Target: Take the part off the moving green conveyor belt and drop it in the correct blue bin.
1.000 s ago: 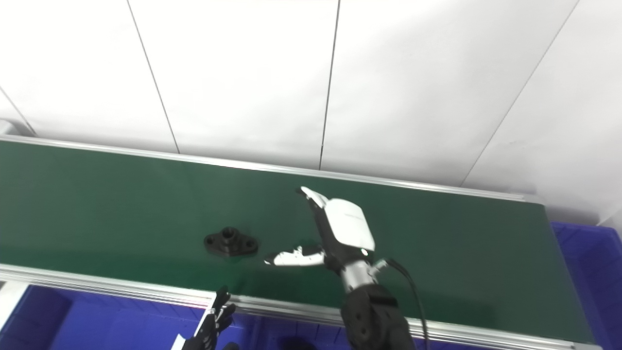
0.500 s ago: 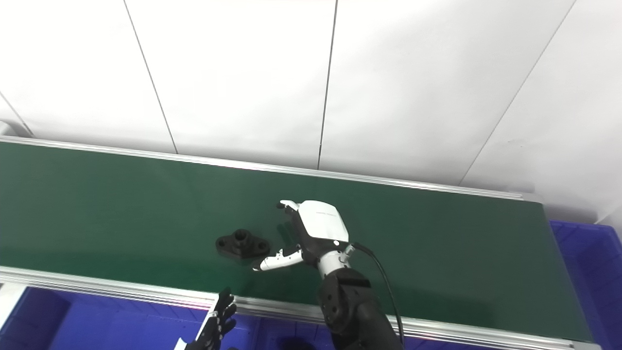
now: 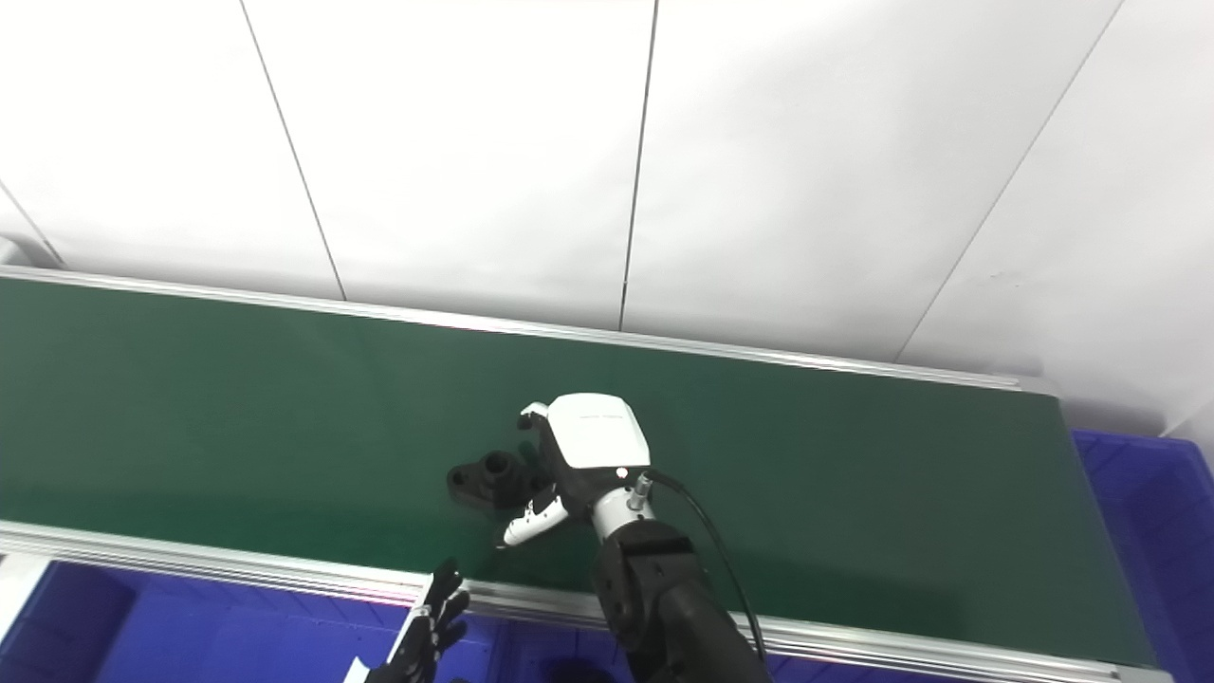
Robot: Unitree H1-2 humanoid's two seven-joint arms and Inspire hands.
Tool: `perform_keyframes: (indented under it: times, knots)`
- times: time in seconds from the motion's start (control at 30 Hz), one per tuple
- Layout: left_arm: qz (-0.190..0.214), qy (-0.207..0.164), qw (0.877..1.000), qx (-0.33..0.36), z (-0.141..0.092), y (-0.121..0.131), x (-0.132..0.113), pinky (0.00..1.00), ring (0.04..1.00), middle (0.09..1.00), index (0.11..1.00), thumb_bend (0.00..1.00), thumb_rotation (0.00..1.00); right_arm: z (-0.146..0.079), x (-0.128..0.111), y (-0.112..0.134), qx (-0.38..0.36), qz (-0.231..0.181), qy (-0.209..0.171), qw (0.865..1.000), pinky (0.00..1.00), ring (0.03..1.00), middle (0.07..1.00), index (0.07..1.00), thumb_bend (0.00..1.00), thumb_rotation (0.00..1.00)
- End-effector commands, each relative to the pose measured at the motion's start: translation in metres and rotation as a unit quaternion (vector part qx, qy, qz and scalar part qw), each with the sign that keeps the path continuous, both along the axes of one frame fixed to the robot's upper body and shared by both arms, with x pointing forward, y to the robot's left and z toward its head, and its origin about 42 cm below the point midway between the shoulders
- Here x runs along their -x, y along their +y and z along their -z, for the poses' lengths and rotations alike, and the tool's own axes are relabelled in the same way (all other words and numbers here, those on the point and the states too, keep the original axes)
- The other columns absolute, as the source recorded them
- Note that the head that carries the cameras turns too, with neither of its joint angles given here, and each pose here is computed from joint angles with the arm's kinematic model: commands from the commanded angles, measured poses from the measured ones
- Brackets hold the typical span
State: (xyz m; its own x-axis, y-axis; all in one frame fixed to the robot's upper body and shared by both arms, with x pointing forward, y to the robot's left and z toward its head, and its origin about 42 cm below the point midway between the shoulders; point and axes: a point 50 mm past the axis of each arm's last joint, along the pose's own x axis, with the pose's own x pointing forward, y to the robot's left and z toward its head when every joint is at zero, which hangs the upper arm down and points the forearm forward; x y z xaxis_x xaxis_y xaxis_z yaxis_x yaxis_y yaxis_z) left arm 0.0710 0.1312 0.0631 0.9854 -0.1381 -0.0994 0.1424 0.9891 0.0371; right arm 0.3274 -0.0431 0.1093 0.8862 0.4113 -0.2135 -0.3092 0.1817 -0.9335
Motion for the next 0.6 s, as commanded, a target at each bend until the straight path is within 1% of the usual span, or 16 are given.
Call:
perform_keyframes:
  times: [0.0, 0.07, 0.13, 0.17, 0.2, 0.23, 0.27, 0.37, 0.4, 0.5, 0.57]
  knots:
    - [-0.007, -0.018, 1.0, 0.009, -0.011, -0.011, -0.001, 0.91, 0.959, 1.0, 1.0, 0.7, 0.84, -0.009, 0.001, 0.014, -0.02, -0.001, -0.01, 1.0, 0.27, 0.395, 0.633, 0.737, 0.85, 0.28]
    - [-0.006, -0.022, 1.0, 0.007, -0.011, -0.012, -0.002, 0.91, 0.957, 1.0, 1.0, 0.69, 0.84, -0.007, 0.003, 0.017, -0.017, -0.008, -0.014, 1.0, 0.26, 0.378, 0.621, 0.727, 0.83, 0.24]
    - [-0.005, -0.023, 1.0, 0.004, -0.011, -0.013, -0.003, 0.91, 0.958, 1.0, 1.0, 0.68, 0.85, -0.004, 0.005, 0.018, -0.007, -0.017, -0.02, 1.0, 0.23, 0.327, 0.543, 0.681, 0.79, 0.2]
    - [-0.005, -0.023, 1.0, 0.004, -0.011, -0.013, -0.003, 0.9, 0.958, 1.0, 1.0, 0.68, 0.85, -0.002, 0.005, 0.017, 0.0, -0.023, -0.021, 1.0, 0.22, 0.32, 0.531, 0.673, 0.78, 0.19]
    - [-0.006, -0.023, 1.0, 0.005, -0.012, -0.014, -0.003, 0.9, 0.958, 1.0, 1.0, 0.69, 0.84, 0.001, 0.006, 0.017, 0.01, -0.029, -0.024, 0.999, 0.21, 0.304, 0.497, 0.658, 0.76, 0.17]
    - [-0.006, -0.023, 1.0, 0.006, -0.012, -0.014, -0.004, 0.9, 0.957, 1.0, 1.0, 0.69, 0.84, 0.005, 0.007, 0.016, 0.024, -0.035, -0.024, 0.999, 0.19, 0.273, 0.429, 0.607, 0.7, 0.15]
    - [-0.007, -0.023, 1.0, 0.007, -0.012, -0.014, -0.004, 0.91, 0.957, 1.0, 1.0, 0.69, 0.83, 0.009, 0.009, 0.016, 0.033, -0.039, -0.022, 0.998, 0.17, 0.235, 0.353, 0.528, 0.57, 0.14]
    - [-0.009, -0.024, 1.0, 0.009, -0.014, -0.015, -0.004, 0.91, 0.954, 1.0, 1.0, 0.7, 0.83, 0.021, 0.013, 0.012, 0.046, -0.04, -0.015, 0.998, 0.15, 0.213, 0.304, 0.492, 0.53, 0.13]
    - [-0.01, -0.023, 1.0, 0.009, -0.014, -0.015, -0.004, 0.9, 0.952, 1.0, 1.0, 0.7, 0.83, 0.025, 0.014, 0.01, 0.048, -0.037, -0.012, 0.998, 0.15, 0.213, 0.302, 0.485, 0.52, 0.13]
    - [-0.01, -0.023, 1.0, 0.007, -0.013, -0.015, -0.005, 0.9, 0.95, 1.0, 1.0, 0.7, 0.83, 0.034, 0.018, 0.005, 0.053, -0.033, -0.018, 0.998, 0.12, 0.18, 0.26, 0.477, 0.51, 0.14]
    - [-0.011, -0.025, 1.0, 0.006, -0.014, -0.015, -0.005, 0.9, 0.949, 1.0, 1.0, 0.7, 0.83, 0.037, 0.019, 0.003, 0.059, -0.032, -0.018, 0.998, 0.11, 0.176, 0.254, 0.475, 0.51, 0.14]
